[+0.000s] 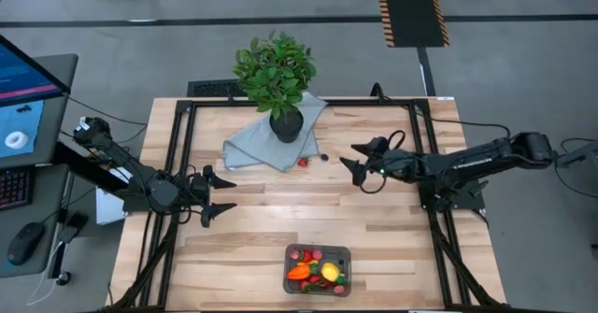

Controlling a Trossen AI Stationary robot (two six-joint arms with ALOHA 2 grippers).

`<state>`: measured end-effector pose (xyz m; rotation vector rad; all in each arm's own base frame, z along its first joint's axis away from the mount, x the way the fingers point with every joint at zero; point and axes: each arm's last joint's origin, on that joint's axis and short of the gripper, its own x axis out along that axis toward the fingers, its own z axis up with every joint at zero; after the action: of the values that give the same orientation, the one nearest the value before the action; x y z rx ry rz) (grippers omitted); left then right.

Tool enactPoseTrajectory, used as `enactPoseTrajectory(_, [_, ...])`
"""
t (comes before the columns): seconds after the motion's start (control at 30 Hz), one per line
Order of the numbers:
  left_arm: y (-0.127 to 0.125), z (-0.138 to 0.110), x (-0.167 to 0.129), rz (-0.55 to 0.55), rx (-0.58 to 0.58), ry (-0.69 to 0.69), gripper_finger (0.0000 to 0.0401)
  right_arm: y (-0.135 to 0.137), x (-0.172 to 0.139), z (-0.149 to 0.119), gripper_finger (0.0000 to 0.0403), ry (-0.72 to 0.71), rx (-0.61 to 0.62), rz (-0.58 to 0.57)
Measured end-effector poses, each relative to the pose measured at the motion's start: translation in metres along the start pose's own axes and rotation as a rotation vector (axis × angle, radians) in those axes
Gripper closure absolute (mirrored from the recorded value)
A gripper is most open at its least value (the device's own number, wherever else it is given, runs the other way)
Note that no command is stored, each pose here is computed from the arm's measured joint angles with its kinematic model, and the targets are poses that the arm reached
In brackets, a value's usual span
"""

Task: Pick and placing Produce into tupperware
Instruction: Put the blackberry into the black bin

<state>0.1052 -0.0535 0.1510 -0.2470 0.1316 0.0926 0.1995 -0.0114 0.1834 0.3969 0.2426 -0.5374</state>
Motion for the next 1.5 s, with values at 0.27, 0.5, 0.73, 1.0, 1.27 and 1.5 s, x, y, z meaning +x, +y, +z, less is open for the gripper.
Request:
enactPoseTrajectory(0.27, [0.000,0.000,0.000,0.006,0.007,0.002,0.0092,0.002,0.016,-0.013,0.0033,0.031,-0.053,-0.019])
enactPoseTrajectory(0.5, [0.000,-0.001,0.000,0.007,0.009,0.003,0.0092,-0.004,0.036,-0.023,0.0033,0.038,-0.006,-0.035])
enactPoseTrajectory(0.73, [0.000,-0.001,0.000,0.007,0.010,0.003,0.0092,-0.012,0.058,-0.030,0.0033,0.127,-0.028,0.004])
enactPoseTrajectory(1.0, [0.000,-0.001,0.000,0.011,0.013,0.002,0.0092,-0.014,0.088,-0.037,0.0033,0.191,-0.143,-0.033])
enactPoseTrajectory(1.27, [0.001,-0.001,0.000,0.012,0.017,0.007,0.0092,-0.026,0.109,-0.052,0.0033,0.263,-0.196,-0.097])
enactPoseTrajectory(1.5, [0.001,-0.001,0.000,0.014,0.018,0.008,0.0092,-0.030,0.116,-0.064,0.0033,0.286,-0.213,-0.112])
